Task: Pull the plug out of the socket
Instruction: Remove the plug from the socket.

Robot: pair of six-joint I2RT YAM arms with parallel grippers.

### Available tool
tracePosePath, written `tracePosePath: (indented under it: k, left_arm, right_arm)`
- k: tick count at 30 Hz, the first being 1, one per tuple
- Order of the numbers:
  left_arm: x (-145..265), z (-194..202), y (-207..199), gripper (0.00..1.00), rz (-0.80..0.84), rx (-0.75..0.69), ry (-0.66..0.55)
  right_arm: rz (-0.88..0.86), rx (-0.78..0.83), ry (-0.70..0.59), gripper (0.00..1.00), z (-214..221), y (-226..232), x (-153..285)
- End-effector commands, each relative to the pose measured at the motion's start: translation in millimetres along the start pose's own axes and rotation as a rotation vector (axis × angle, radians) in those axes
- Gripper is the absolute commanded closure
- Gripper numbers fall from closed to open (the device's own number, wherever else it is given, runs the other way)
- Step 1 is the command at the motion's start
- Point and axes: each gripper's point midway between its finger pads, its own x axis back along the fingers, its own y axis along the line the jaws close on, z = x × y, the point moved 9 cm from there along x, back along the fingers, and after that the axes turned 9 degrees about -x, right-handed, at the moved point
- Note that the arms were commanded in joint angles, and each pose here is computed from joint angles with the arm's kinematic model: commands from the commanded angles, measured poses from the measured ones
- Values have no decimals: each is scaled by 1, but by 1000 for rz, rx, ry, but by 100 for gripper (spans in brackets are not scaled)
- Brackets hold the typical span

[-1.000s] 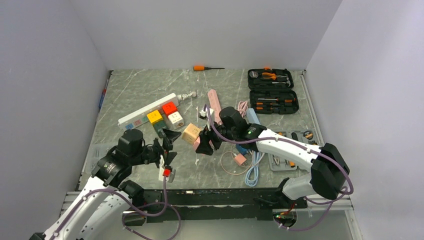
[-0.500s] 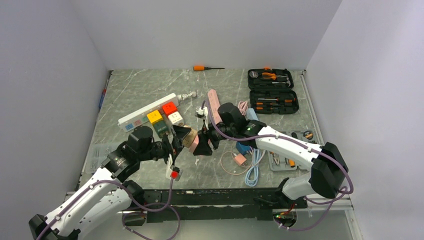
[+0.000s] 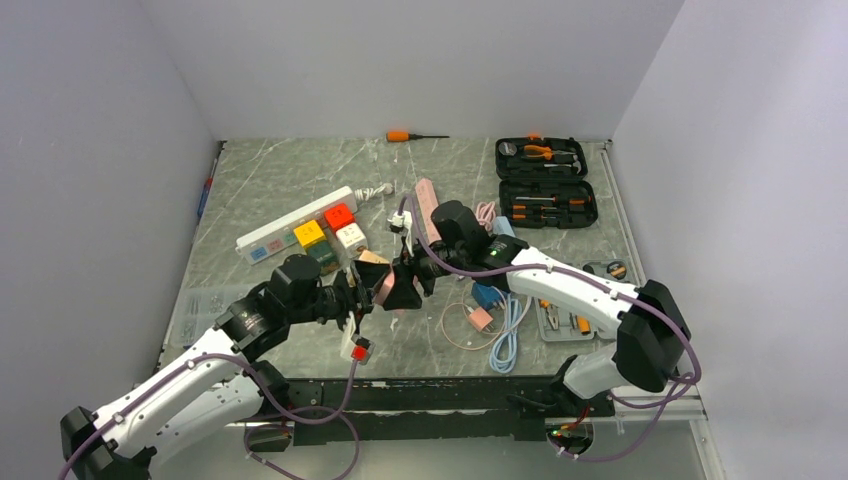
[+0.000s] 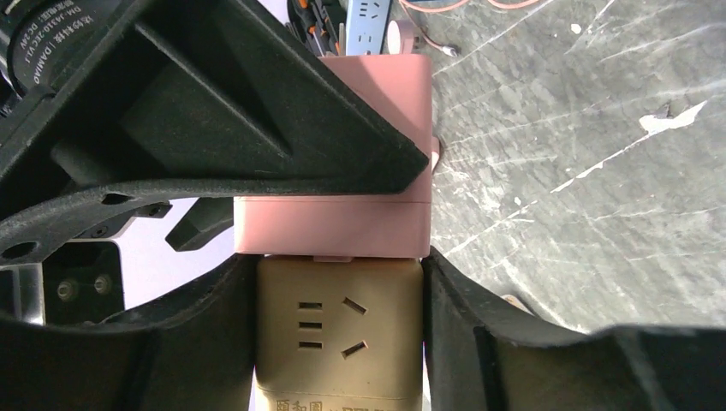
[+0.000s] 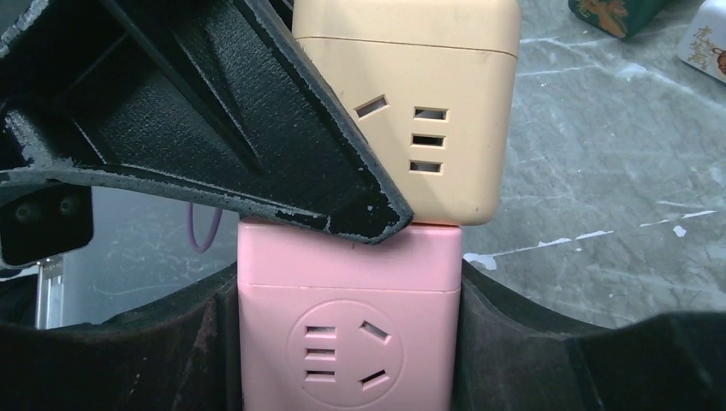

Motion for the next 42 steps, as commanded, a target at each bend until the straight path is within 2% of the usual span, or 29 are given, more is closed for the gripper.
tracePosePath:
  k: [1, 3, 5, 11, 14, 21, 27, 34, 42]
  left_arm:
    - [1, 3, 16, 53, -32, -13, 41]
    - [0, 4, 16, 65, -22, -15, 49]
    - [0, 4, 16, 72, -17, -15, 57]
    - [-2, 10, 16, 82, 12, 6, 91]
    - [-5, 14, 17, 100, 24, 19, 115]
    - [-8, 25, 12, 100, 92, 73, 203]
    - [-9, 27, -14, 100, 177, 51, 261]
    - [-12, 42, -15, 100, 165, 73, 397]
    - [-8, 53, -25, 100, 197, 98, 478]
  right_arm:
    - [-76, 95, -59, 100, -24, 16, 1]
    - [-72, 97, -51, 100, -23, 16, 0]
    - [-64, 94, -51, 100, -19, 16, 2]
    - [-21, 66, -35, 100, 3, 11, 7]
    - [11, 50, -37, 100, 12, 9, 11]
    - [78, 19, -45, 100, 29, 5, 19]
    - [112, -9, -44, 100, 39, 1, 23]
    - [123, -42, -21, 100, 45, -1, 23]
    - [156, -54, -15, 100, 50, 0, 29]
